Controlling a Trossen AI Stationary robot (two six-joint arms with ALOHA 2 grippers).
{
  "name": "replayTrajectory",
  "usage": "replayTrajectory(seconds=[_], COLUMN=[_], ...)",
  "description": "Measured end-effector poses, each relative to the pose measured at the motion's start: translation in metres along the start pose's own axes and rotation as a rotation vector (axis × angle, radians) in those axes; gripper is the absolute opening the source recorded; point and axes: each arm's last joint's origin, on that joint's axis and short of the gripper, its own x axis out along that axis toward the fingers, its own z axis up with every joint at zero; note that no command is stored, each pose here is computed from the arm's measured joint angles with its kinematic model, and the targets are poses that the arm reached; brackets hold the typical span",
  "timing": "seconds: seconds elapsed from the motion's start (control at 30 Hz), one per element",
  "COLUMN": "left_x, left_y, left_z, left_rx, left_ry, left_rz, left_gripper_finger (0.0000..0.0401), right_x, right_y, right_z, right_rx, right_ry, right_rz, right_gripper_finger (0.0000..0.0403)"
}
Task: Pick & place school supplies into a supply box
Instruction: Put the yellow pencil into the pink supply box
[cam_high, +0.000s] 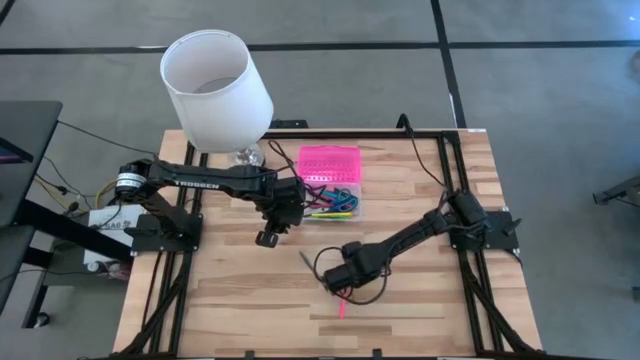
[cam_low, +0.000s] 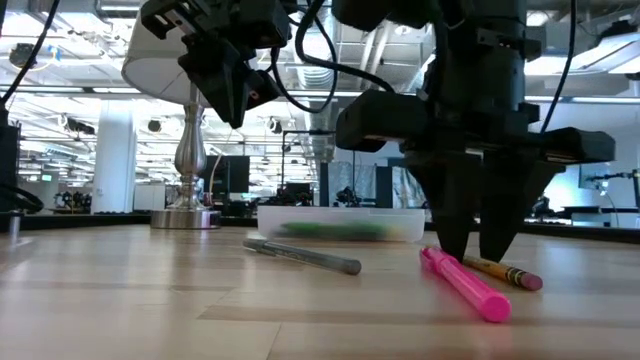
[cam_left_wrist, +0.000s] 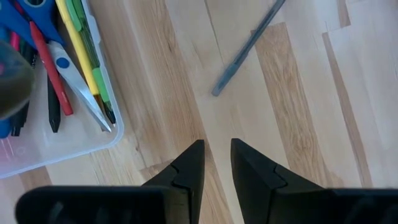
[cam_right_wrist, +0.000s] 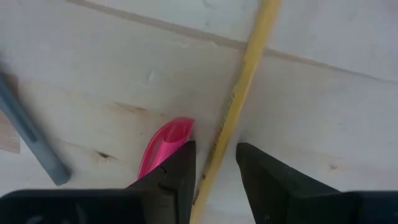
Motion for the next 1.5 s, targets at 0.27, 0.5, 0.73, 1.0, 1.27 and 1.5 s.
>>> replayTrajectory(seconds=[0.27, 0.5, 0.73, 1.0, 1.27, 1.5], left_x=[0.0, 0.0, 0.0, 0.0, 0.0, 0.0], left_y=[0.0, 0.0, 0.0, 0.0, 0.0, 0.0], left_z=[0.0, 0.0, 0.0, 0.0, 0.0, 0.001], left_rx=[-0.008, -0.02, -0.028, -0.035, -0.036, -0.034], left_ry=[0.0, 0.0, -0.001, -0.001, -0.004, -0.011], left_rz=[0.0, 0.0, 0.0, 0.0, 0.001, 0.003], left_gripper_finger=[0.0071, 0.0071, 0.0071, 0.0071, 0.0071, 0.0071], right_x=[0.001, 0.001, 0.001, 0.001, 0.0, 0.0], right_y=[0.0, 0.0, -0.001, -0.001, -0.002, -0.002], right_z=[0.011, 0.014, 0.012, 0.012, 0.008, 0.008], right_rx=[-0.039, -0.055, -0.062, -0.085, -0.099, -0.12], right_ry=[0.009, 0.032, 0.027, 0.029, 0.027, 0.029], right_rz=[-0.009, -0.01, -0.014, -0.015, -0.023, -0.027], right_gripper_finger=[0.0118, 0.011, 0.0061, 0.0014, 0.001, 0.0003])
